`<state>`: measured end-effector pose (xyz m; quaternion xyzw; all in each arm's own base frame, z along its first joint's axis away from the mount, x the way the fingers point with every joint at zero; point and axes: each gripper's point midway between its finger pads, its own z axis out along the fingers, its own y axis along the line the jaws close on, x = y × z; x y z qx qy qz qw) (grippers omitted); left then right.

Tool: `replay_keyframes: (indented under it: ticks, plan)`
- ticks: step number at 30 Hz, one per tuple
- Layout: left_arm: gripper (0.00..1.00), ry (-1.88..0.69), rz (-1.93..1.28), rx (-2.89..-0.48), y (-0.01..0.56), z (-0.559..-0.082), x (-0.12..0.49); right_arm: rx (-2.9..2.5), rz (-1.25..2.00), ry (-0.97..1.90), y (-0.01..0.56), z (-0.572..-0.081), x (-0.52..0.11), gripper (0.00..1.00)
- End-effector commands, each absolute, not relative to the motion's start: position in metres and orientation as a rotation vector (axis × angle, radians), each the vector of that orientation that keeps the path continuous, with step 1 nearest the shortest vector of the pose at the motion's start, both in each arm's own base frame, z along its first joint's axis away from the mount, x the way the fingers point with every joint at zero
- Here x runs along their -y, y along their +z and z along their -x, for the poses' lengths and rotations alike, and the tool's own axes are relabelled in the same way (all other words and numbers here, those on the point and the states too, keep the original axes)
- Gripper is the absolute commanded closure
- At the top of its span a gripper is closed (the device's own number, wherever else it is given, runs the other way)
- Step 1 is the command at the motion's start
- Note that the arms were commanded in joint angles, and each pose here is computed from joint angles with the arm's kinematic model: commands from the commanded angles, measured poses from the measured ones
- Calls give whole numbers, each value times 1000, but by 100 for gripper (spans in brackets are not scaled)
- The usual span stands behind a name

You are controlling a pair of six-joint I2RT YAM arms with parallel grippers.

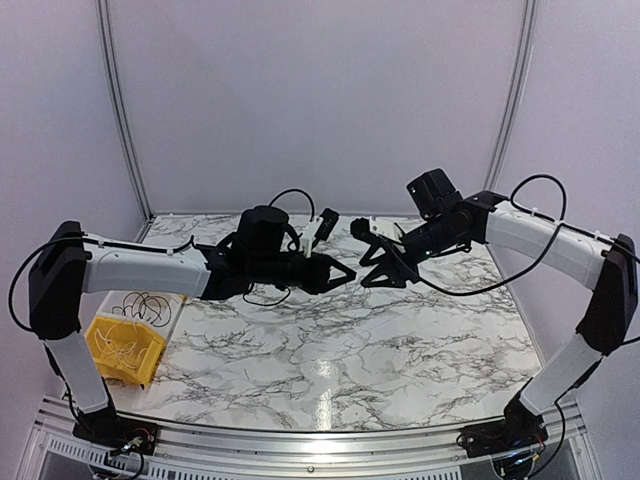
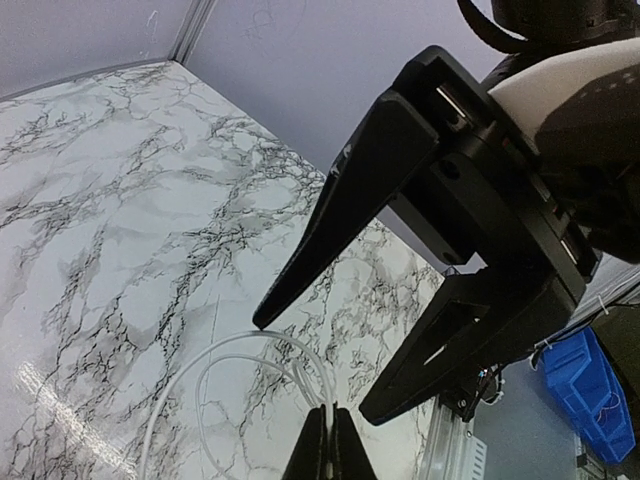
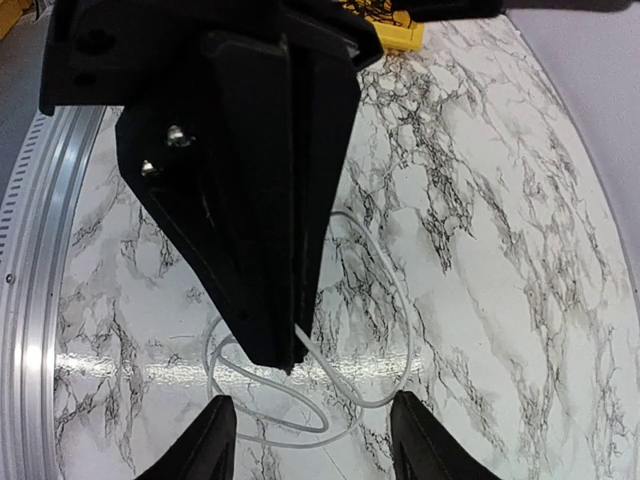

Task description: Untangle the cables

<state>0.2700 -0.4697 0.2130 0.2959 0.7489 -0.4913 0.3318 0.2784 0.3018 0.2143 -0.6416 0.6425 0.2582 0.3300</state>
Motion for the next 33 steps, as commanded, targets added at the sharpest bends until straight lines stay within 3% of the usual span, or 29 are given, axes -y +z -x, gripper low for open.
replay_keyframes:
  ticks: [1, 11, 18, 22, 33]
  plan:
    - [100, -1320, -767, -1846, 246, -264, 465, -1731, 1660, 651, 203, -287, -302, 47]
    - [100, -1348, -733, -1803, 258, -261, 462, -1742, 1606, 881, 201, -283, -324, 53]
    - [100, -1354, -712, -1777, 268, -257, 460, -1769, 1360, 1194, 220, -303, -321, 81]
    - [100, -1350, -704, -1744, 282, -249, 458, -1870, 1198, 1216, 207, -334, -304, 95]
    - [100, -1159, -522, -1636, 327, -252, 400, -2126, 978, 1079, 142, -381, -259, 97]
